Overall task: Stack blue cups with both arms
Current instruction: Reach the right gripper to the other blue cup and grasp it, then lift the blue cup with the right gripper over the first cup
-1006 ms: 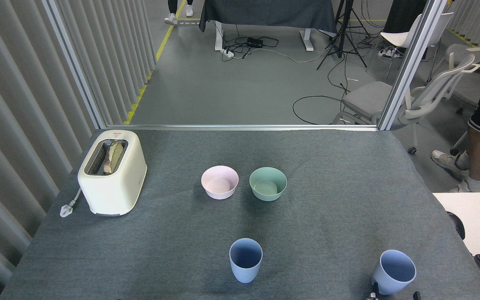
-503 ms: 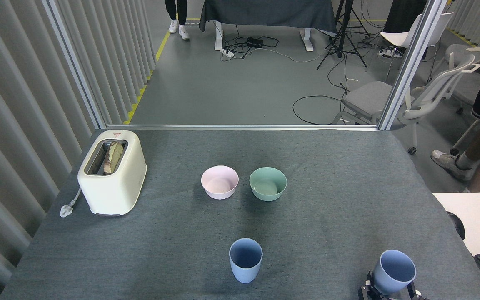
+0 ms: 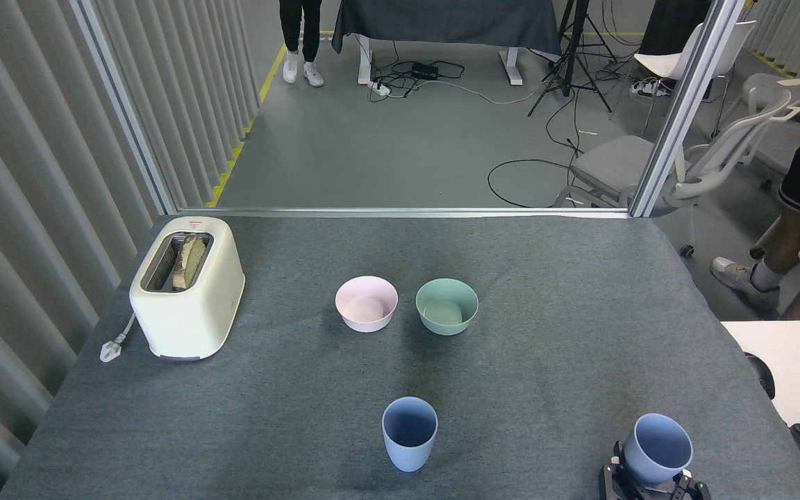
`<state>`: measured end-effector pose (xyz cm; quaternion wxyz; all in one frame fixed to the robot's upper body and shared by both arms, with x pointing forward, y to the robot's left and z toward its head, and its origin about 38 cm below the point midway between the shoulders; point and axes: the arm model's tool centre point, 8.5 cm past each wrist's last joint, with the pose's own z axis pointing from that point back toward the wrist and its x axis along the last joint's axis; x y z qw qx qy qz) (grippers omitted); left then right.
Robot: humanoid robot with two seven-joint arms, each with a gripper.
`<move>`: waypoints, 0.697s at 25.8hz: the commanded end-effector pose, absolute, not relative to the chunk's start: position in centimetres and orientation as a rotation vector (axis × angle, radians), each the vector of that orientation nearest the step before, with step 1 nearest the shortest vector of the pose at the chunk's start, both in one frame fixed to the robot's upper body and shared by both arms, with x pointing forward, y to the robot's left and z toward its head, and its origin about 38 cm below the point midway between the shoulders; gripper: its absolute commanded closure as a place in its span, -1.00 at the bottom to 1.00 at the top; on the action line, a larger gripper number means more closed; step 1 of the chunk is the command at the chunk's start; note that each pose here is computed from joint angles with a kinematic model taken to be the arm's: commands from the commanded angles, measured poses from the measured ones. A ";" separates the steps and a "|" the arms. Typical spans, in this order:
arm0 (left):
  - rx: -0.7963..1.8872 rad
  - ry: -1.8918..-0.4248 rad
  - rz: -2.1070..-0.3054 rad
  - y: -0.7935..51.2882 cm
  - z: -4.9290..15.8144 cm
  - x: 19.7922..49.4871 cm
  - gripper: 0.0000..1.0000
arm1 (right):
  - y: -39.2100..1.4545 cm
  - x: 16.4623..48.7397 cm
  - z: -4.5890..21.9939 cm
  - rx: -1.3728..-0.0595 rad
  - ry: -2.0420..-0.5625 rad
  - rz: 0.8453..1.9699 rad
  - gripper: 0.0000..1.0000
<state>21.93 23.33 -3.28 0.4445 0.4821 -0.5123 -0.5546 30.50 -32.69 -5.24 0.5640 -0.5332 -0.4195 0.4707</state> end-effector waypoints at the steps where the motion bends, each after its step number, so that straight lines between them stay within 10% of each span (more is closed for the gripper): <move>1: 1.197 -1.269 -1.373 23.3 -3.3 21.9 -1.00 | -32.0 31.1 -3.9 -1.279 -1.030 1.104 -0.24; 6: 1.193 -1.272 -1.371 23.1 -3.3 22.0 -1.00 | -27.3 35.5 0.3 -1.247 -1.121 1.201 -0.22; 11: 1.195 -1.272 -1.367 23.1 -3.3 22.0 -1.00 | -13.9 41.1 5.1 -1.208 -1.277 1.400 -0.25; 18: 1.176 -1.269 -1.326 23.5 -3.5 22.0 -1.00 | -3.4 38.6 8.3 -1.106 -1.459 1.525 -0.29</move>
